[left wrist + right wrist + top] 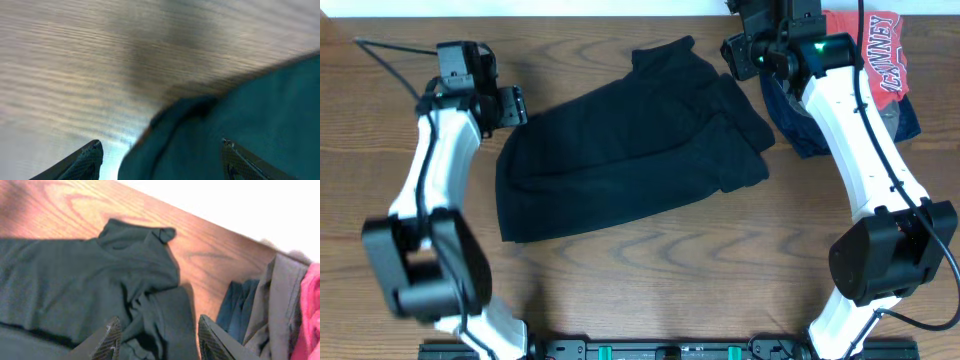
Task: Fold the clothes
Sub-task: 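Grasp the back corners of the folded black shirt with both grippers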
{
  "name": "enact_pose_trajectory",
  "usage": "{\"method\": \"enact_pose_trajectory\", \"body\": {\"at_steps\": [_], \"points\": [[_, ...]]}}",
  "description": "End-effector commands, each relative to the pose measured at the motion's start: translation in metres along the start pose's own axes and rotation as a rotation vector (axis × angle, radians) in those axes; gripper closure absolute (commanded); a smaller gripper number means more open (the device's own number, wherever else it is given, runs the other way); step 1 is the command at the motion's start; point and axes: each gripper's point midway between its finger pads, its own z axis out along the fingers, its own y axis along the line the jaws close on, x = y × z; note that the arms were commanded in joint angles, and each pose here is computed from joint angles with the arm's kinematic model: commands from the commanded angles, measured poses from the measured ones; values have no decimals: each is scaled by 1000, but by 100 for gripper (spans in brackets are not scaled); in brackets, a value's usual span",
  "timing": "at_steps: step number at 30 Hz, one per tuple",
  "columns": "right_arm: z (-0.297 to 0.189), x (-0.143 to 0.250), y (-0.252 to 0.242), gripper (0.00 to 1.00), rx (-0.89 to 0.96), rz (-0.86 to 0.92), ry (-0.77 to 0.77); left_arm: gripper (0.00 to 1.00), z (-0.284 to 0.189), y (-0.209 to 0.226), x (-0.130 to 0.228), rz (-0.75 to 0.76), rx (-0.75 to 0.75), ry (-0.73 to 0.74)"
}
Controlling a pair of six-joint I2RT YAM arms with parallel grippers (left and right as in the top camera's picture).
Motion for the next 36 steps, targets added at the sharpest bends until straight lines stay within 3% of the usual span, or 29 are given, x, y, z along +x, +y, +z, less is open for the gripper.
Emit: {"method": "enact_pose_trajectory", "body": {"at_steps": [1, 15, 28, 30, 31, 33, 36], "points": [[21, 10, -3, 53, 1, -15, 34, 24, 27, -1, 0, 87, 30, 44], [38, 17, 8, 55, -39, -21, 51, 26, 78, 2, 18, 179, 35, 99], [39, 6, 13, 59, -42, -35, 12, 46, 91, 2, 36, 175, 41, 158], [40, 5, 15, 60, -44, -39, 7, 57, 92, 2, 38, 176, 41, 164], [40, 4, 16, 60, -45, -41, 4, 72, 92, 2, 38, 176, 41, 165], [40, 3, 18, 61, -46, -44, 0, 91, 91, 2, 37, 165, 39, 161], [41, -3, 21, 64, -48, -43, -21, 94, 82, 5, 30, 133, 17, 144]]}}
